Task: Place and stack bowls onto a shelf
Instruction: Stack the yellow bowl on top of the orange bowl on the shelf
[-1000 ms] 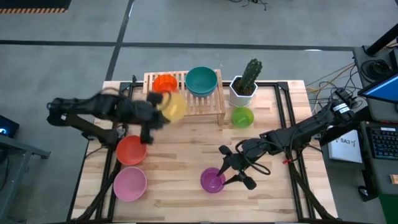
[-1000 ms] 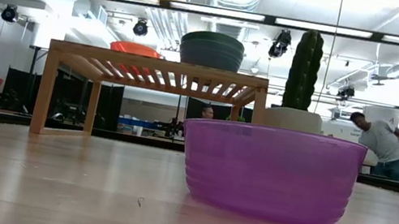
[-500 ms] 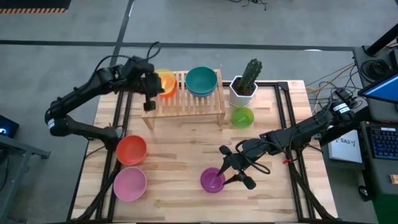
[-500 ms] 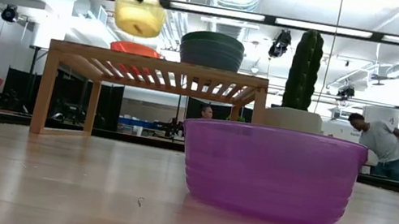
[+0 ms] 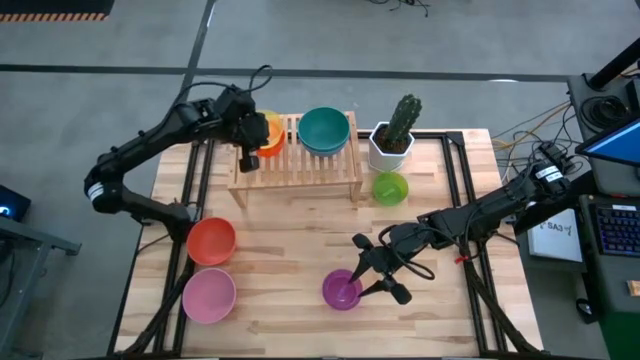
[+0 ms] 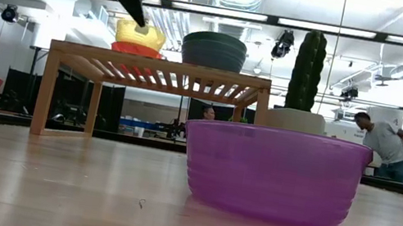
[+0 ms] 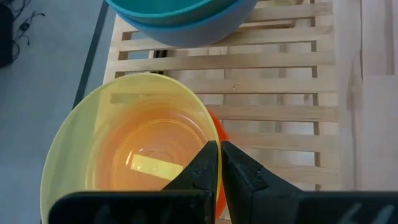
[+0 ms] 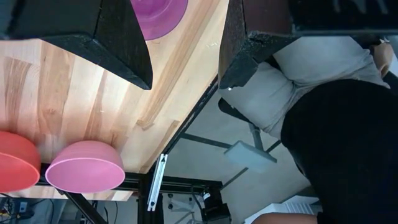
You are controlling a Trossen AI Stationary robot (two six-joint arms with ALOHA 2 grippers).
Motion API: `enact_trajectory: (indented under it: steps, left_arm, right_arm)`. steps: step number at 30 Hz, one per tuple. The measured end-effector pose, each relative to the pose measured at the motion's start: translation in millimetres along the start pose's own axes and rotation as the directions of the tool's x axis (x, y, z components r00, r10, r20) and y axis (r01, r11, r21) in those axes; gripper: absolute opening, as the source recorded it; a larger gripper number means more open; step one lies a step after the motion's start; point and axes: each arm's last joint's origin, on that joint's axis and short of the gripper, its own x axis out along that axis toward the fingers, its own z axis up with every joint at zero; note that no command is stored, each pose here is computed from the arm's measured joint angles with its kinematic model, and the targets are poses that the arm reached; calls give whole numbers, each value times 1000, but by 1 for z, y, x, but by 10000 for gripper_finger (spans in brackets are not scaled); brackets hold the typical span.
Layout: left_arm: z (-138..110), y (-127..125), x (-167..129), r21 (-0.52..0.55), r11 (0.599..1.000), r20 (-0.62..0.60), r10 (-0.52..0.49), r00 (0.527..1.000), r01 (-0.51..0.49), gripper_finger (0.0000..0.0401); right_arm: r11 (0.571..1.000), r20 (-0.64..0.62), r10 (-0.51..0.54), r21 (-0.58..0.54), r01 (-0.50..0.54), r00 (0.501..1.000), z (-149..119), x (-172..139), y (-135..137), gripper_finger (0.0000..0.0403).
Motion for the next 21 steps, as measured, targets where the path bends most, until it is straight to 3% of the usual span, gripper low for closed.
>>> enact_trajectory:
  steps: [11, 21]
  left_arm:
    - [0, 1, 2, -3, 1000, -8, 20, 1000, -20, 2]
    - [1, 2, 1, -12, 1000, -5, 27, 1000, -27, 59]
  right_arm:
    - [1000, 0, 0, 0, 0, 1000, 0, 0, 0, 173]
    - [1000, 0, 0, 0, 0, 1000, 0, 0, 0, 173]
